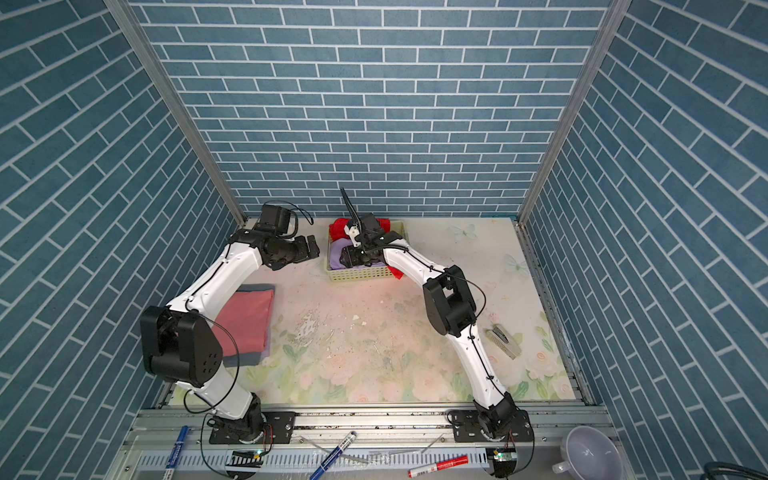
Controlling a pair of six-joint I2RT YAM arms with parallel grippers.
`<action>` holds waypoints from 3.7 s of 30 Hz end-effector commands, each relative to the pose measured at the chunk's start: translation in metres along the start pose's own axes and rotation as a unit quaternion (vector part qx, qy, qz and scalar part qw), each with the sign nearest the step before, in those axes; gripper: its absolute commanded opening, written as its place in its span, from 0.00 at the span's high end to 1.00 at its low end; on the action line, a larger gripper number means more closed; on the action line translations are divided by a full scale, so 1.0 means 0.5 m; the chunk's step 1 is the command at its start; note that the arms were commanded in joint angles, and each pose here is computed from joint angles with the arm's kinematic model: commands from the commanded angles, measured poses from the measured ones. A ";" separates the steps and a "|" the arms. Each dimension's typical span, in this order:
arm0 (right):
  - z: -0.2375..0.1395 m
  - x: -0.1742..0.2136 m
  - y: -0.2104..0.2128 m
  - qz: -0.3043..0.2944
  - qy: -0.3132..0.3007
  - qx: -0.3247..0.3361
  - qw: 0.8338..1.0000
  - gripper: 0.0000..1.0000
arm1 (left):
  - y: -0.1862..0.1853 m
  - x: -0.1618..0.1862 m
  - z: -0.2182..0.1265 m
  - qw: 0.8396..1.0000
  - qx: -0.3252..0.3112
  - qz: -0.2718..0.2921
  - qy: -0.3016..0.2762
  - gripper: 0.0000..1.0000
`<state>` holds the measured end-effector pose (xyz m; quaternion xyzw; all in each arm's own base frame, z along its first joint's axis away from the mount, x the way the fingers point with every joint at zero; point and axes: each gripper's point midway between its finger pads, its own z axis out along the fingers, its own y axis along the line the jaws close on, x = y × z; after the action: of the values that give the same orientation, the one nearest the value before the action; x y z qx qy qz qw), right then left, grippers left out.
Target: Fold and stack the t-shirts
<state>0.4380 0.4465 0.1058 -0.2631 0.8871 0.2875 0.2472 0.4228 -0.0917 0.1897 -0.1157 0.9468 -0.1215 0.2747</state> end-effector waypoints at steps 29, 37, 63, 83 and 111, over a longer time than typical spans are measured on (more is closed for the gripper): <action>-0.809 -0.279 0.152 -0.133 -0.389 0.185 0.893 1.00 | -0.211 -0.086 -0.229 0.935 0.312 0.073 -0.149 0.01; -0.814 0.003 -0.091 0.030 -0.298 0.354 0.886 0.38 | -0.223 -0.025 -0.220 0.951 0.287 0.054 -0.102 0.00; -0.694 0.221 -0.234 0.152 -0.169 0.303 0.926 0.27 | -0.657 0.220 0.140 0.961 0.272 0.035 0.029 0.00; -0.760 0.256 -0.225 0.181 -0.213 0.317 0.906 0.26 | -0.635 0.220 0.337 0.992 0.112 0.050 0.035 0.01; -0.462 0.132 -0.212 0.159 -0.143 0.112 0.970 0.26 | -0.296 0.205 0.127 0.994 0.092 0.043 0.043 0.06</action>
<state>0.3649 0.1807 0.1645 -0.0310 0.9223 0.2094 0.3232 0.3996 -0.2719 0.1556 -0.0424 0.9402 -0.2035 0.2699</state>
